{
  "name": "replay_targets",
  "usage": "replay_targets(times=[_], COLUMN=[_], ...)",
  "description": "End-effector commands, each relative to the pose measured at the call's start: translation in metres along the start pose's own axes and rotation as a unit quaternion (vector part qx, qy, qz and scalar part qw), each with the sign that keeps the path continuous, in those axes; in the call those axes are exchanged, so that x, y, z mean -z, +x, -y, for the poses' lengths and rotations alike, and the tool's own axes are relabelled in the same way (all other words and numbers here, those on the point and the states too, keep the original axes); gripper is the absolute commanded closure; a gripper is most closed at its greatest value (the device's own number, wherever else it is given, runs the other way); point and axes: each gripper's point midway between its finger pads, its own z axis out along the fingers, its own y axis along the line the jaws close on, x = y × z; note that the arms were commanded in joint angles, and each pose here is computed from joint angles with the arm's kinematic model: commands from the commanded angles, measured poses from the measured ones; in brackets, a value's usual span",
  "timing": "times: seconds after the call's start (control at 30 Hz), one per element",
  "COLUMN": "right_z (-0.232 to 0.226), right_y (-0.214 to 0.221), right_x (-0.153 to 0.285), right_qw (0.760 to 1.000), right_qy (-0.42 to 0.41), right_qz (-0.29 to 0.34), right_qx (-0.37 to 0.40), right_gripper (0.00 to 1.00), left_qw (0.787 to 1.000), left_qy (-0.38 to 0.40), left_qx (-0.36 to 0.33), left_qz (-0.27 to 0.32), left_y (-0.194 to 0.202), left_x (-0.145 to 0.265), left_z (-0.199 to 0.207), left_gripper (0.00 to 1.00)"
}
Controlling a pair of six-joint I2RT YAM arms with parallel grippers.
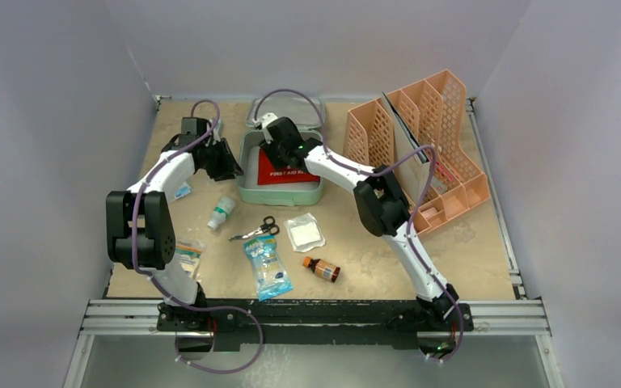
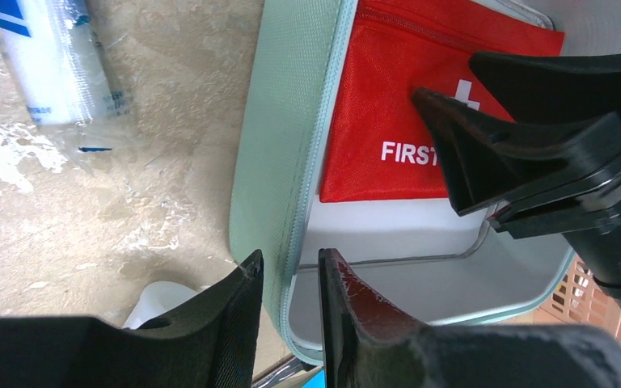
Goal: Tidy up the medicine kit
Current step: Adjust the medicine pouch in the medicine box.
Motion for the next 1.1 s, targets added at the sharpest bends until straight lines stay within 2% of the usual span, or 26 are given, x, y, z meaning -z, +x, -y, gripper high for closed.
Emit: replay_targets(times=[0.0,0.2,0.37,0.6,0.67,0.8,0.9,1.07], right_z=[0.012,-0.013,-0.032,-0.03,-0.028,-0.029,-0.027,-0.02], right_y=[-0.042,-0.04,-0.045,-0.031,-0.027,-0.007,0.006,0.011], right_x=[0.035,0.032,0.032,0.023,0.017,0.004,-0.001,-0.011], right_qw=[0.988,0.986,0.988,0.988,0.988,0.989,0.989,0.988], right_qy=[0.046,0.037,0.035,0.097,0.11,0.119,0.126,0.128], right_qz=[0.034,0.032,0.042,0.037,0.033,0.003,-0.011,-0.006], right_qx=[-0.141,-0.161,-0.144,-0.116,-0.105,-0.088,-0.081,-0.086], right_gripper=[0.5,0.46,0.35,0.25,0.29,0.47,0.56,0.64], left_qw=[1.0,0.999,0.999,0.999,0.999,0.999,0.999,0.998], left_qy=[0.025,0.038,0.046,0.051,0.049,0.048,0.053,0.053], left_qx=[0.011,0.0,0.003,0.011,0.008,0.003,0.007,0.007], left_qz=[0.002,0.004,0.0,-0.002,-0.001,0.002,-0.002,-0.013], left_y=[-0.001,-0.002,0.001,0.003,0.003,0.004,0.004,0.007], left_x=[0.0,0.004,0.003,0.001,0.003,0.004,0.002,-0.004], left_z=[0.005,0.01,0.012,0.013,0.013,0.012,0.014,0.012], left_gripper=[0.71,0.71,0.71,0.72,0.71,0.72,0.72,0.72])
